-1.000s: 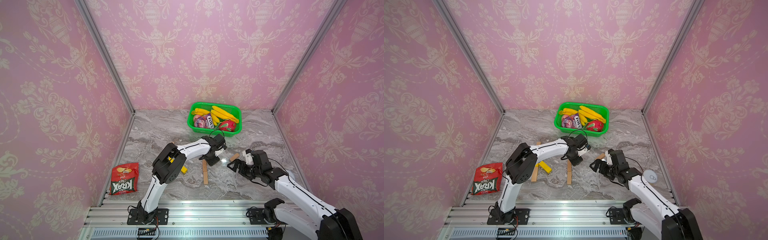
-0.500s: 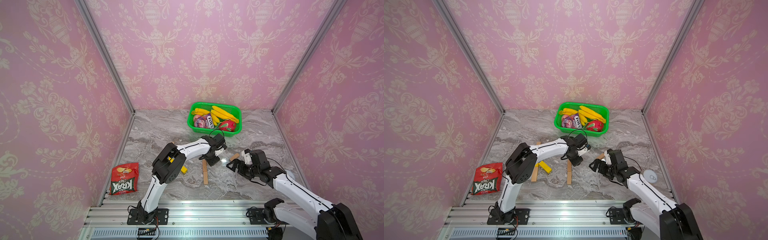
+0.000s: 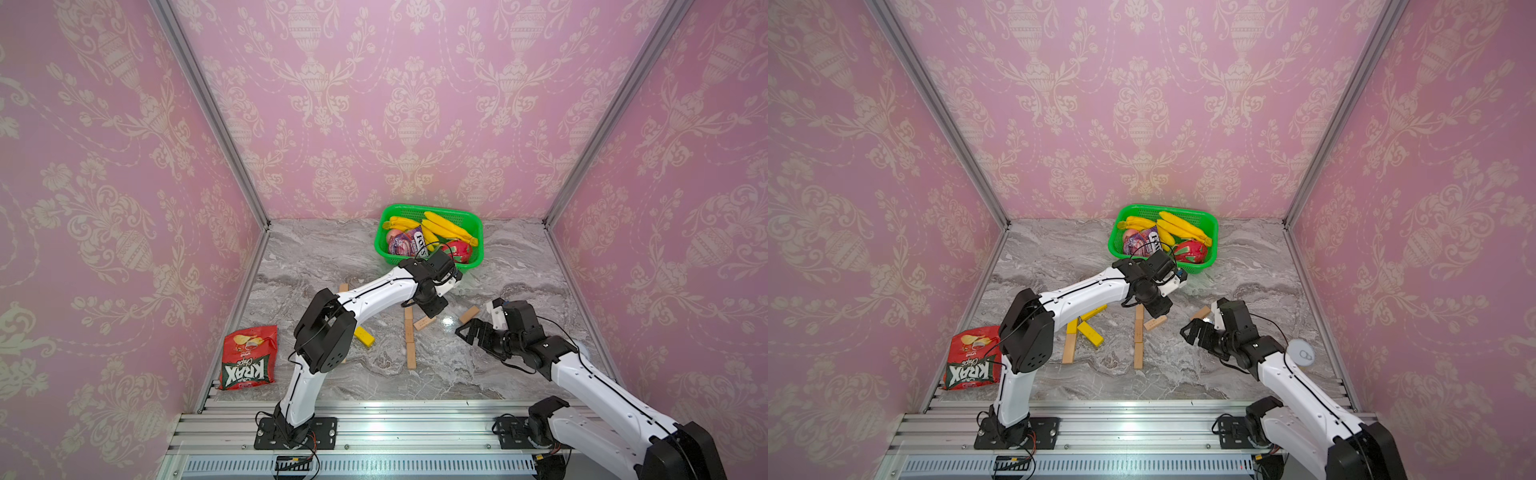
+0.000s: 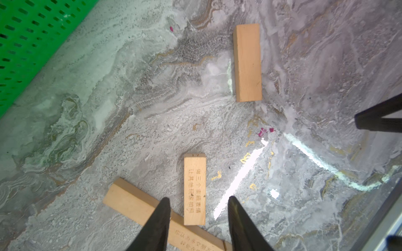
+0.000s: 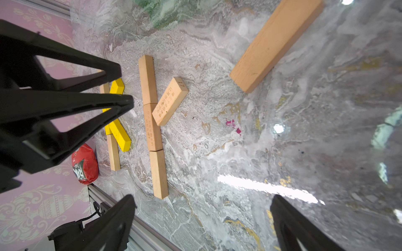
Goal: Assemble the letter k with building blocks
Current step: Assemble the building block at the center of the board.
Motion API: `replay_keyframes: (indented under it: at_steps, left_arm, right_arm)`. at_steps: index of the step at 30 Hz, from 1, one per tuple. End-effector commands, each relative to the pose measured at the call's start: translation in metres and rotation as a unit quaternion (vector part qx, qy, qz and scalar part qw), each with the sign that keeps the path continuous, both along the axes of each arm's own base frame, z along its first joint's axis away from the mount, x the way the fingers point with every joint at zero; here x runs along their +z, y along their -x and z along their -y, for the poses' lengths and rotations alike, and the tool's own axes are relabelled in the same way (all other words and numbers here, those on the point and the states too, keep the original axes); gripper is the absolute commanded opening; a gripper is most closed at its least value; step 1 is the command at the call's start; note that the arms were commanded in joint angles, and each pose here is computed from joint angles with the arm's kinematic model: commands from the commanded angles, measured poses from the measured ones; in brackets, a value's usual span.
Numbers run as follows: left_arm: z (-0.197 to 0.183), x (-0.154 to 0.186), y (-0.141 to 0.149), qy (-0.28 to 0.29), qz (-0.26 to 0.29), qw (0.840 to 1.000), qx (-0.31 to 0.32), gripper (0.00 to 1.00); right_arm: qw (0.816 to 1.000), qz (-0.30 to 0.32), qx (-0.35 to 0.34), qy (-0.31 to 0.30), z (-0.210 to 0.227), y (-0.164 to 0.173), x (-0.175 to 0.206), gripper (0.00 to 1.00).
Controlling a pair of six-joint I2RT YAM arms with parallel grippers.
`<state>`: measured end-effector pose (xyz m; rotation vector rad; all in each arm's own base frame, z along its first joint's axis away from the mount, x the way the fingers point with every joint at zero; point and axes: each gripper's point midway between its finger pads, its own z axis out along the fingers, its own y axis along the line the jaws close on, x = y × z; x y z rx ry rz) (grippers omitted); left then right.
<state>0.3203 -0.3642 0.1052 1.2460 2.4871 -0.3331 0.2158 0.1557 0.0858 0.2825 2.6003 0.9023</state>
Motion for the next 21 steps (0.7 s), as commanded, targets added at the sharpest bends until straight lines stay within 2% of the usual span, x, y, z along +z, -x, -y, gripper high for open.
replay_keyframes:
  at_steps: [1, 4, 7, 12, 14, 17, 21]
  left_arm:
    - [-0.011, 0.031, 0.007, 0.058, -0.014, 0.998, 0.028, 0.49]
    - [-0.025, 0.044, 0.009, 0.096, -0.018, 0.994, 0.049, 0.60]
    - [-0.040, 0.051, 0.013, 0.118, -0.023, 0.991, 0.058, 0.73]
    - [-0.062, 0.058, 0.020, 0.154, -0.054, 0.984, 0.067, 0.83]
    - [-0.066, 0.061, 0.024, 0.170, -0.070, 0.980, 0.072, 0.87]
    - [-0.066, 0.071, 0.032, 0.196, -0.088, 0.974, 0.069, 0.99]
    - [-0.077, 0.080, 0.041, 0.205, -0.094, 0.971, 0.076, 0.99]
  right_arm:
    - [0.999, -0.004, -0.002, 0.032, 0.006, -0.004, 0.005, 1.00]
    - [0.997, -0.020, -0.025, 0.071, 0.015, -0.015, 0.005, 1.00]
    - [0.994, -0.029, -0.061, 0.085, 0.020, -0.035, 0.004, 1.00]
    - [0.988, -0.057, -0.092, 0.113, 0.019, -0.074, -0.004, 0.99]
    - [0.986, -0.065, -0.097, 0.121, 0.017, -0.085, -0.008, 0.96]
    - [0.984, -0.067, -0.107, 0.127, 0.016, -0.098, -0.011, 0.92]
    - [0.980, -0.072, -0.119, 0.142, 0.021, -0.102, -0.016, 0.87]
